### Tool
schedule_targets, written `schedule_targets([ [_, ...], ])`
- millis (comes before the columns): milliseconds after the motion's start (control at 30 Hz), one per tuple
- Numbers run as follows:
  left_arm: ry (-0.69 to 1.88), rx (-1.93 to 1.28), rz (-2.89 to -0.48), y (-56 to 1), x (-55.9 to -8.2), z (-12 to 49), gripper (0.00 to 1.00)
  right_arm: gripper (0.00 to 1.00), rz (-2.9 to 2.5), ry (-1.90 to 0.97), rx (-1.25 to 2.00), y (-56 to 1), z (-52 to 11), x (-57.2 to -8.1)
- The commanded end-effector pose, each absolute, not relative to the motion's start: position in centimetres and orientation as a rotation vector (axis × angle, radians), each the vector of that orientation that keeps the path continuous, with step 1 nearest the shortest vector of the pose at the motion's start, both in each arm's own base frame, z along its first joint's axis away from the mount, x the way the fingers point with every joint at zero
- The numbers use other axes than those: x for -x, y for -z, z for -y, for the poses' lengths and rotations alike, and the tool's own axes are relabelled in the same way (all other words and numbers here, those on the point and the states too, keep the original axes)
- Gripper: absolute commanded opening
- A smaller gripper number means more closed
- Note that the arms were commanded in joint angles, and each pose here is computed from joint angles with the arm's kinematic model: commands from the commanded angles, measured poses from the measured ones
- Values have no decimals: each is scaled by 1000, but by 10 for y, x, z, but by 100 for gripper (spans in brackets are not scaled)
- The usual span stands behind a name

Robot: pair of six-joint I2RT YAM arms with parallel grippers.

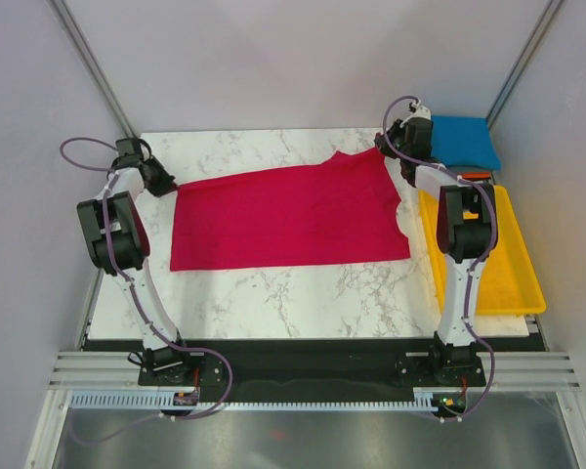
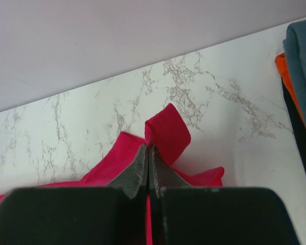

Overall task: Fold and stack the t-shirts
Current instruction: Fold the tshirt

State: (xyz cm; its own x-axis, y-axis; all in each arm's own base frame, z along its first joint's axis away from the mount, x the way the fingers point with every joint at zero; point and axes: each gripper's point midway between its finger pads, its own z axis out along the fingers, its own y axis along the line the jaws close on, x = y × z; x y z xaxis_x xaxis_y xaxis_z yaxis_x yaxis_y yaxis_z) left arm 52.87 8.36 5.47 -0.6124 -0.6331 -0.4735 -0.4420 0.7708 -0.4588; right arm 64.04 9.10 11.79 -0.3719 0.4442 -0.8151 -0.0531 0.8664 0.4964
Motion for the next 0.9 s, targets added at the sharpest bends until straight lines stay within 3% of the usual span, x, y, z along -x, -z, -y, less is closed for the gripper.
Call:
schedule_targets([
  [0, 415, 716, -2242, -95, -532, -86, 2, 0, -1766, -557, -207, -179, -89, -636],
  [533, 487, 740, -2252, -106, -498, -74, 2, 0, -1837, -537, -140, -195, -88, -554],
  [867, 445, 779, -2312, -88, -462, -70, 2, 0, -1934, -485, -174, -158, -78, -505],
])
